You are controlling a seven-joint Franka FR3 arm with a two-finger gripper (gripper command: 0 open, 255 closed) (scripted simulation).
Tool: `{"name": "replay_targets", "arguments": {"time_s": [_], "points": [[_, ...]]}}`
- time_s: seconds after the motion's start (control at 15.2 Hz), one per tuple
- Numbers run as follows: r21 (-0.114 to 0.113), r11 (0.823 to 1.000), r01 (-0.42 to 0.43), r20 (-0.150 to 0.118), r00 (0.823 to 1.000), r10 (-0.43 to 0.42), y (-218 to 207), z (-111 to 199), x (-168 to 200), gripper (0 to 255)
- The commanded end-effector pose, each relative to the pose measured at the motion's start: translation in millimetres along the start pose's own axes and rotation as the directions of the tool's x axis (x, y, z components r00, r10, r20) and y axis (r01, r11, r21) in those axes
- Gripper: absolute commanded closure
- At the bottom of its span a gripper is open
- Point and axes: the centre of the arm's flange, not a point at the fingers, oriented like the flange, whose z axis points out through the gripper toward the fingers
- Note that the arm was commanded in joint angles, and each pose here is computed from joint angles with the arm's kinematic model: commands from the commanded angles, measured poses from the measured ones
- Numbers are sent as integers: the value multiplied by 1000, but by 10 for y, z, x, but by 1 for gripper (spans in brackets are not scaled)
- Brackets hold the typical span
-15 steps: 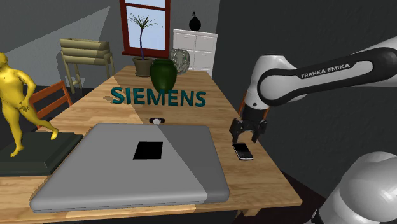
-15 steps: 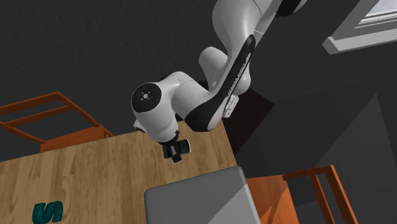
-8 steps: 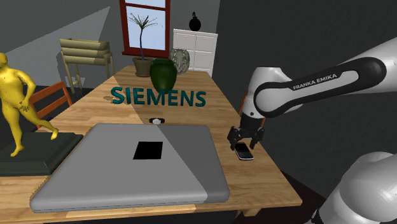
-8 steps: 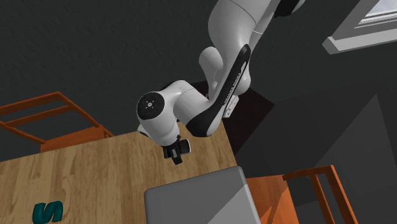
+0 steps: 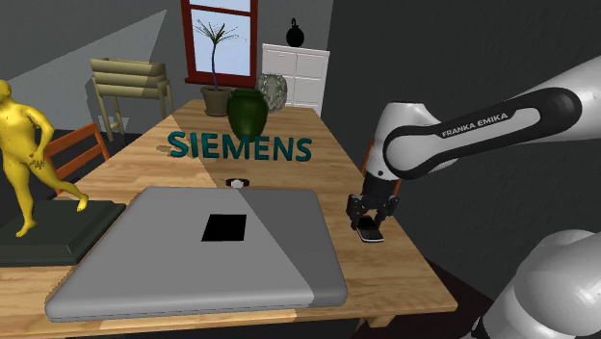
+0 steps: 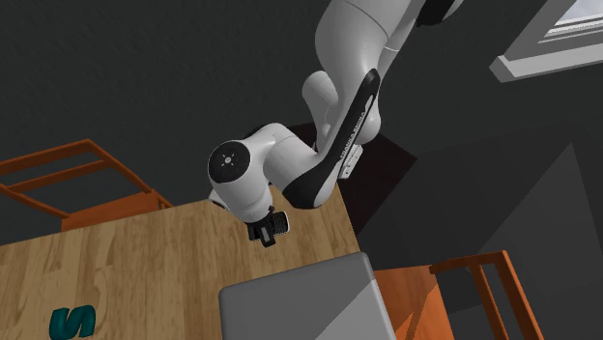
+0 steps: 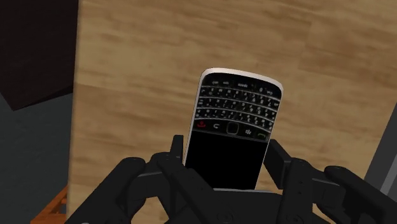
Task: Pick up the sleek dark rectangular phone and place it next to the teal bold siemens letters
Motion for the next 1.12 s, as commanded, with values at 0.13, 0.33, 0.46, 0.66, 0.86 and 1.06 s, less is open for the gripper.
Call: {"name": "replay_targets", "arguments": {"time_s": [0.13, 0.33, 0.46, 0.66, 0.86, 1.06], "points": [[0, 1000, 0, 2, 1000, 0, -2, 12, -4, 255], [0, 1000, 0, 2, 1000, 0, 1, 14, -7, 255], [0, 1000, 0, 2, 1000, 0, 1, 13, -6, 255], [0, 1000, 0, 2, 1000, 0, -8, -93, -6, 255], [0, 1000, 0, 2, 1000, 0, -17, -252, -9, 255], [0, 1000, 0, 2, 1000, 0, -26, -410, -13, 255]]}}
